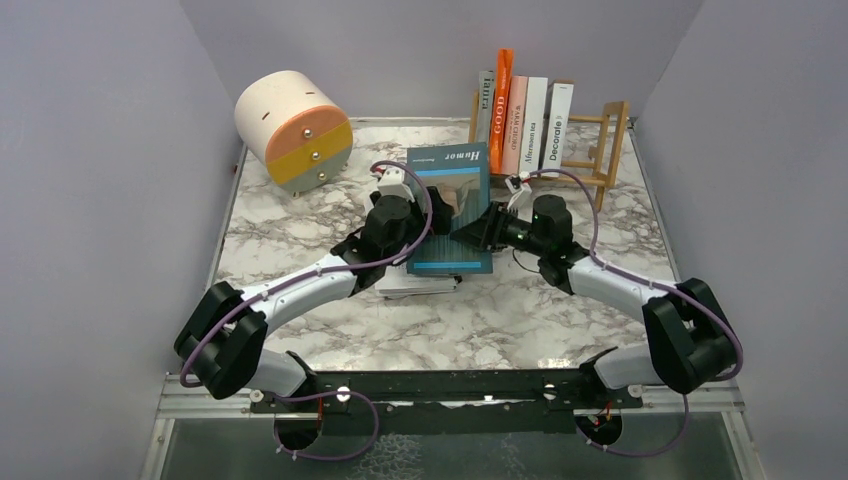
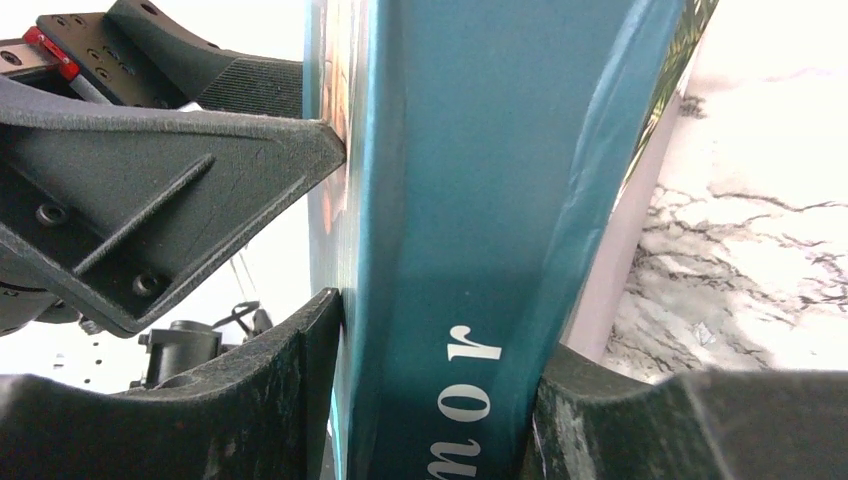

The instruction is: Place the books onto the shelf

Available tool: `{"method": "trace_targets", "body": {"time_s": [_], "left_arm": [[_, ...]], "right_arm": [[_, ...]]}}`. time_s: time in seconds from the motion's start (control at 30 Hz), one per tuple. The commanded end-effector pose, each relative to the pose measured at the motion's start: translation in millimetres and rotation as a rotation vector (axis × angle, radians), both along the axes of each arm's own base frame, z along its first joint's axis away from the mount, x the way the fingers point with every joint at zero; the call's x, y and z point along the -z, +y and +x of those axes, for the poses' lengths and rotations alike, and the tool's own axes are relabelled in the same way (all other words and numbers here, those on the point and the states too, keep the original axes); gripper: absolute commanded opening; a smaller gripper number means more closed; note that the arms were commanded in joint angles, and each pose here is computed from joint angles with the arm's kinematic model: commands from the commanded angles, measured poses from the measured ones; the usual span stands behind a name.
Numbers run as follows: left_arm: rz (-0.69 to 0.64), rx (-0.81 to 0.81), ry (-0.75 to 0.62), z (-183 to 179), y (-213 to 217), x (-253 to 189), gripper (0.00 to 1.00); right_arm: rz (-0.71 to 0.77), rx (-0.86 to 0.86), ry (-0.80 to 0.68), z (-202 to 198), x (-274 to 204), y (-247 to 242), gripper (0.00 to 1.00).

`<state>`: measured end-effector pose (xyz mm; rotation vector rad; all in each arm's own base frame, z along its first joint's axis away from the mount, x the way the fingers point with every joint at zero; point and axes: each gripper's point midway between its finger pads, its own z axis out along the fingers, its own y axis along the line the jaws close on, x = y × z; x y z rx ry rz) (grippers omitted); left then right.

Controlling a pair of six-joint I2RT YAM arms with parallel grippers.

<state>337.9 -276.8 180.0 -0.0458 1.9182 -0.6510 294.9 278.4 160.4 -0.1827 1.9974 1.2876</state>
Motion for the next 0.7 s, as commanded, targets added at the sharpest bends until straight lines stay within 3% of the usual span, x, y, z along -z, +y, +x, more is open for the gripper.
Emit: {"method": "trace_targets", "body": {"time_s": [0.0, 0.23, 0.43, 0.67], "left_arm": [[0.053, 0.083, -0.009, -8.7, -19.4, -7.8, 0.99], [0.225, -0.073, 0.029, 14.2, 19.3, 0.0, 0.99], [0.231, -0.175, 0.068, 33.7, 69.8, 1.3, 0.99], [0.230, -0.239, 0.024, 32.4, 97.9, -18.4, 0.99]], "right_arm": [[0.050, -0.085, -0.225, -12.9, -60.9, 13.5, 0.20], [0.038, -0.057, -0.284, -18.6, -83.5, 4.2, 0.13], [0.023, -0.011, -0.345, -19.7, -105.7, -5.9, 0.05], [-0.003, 0.025, -0.407, -14.1, -126.2, -11.9, 0.03]]}}
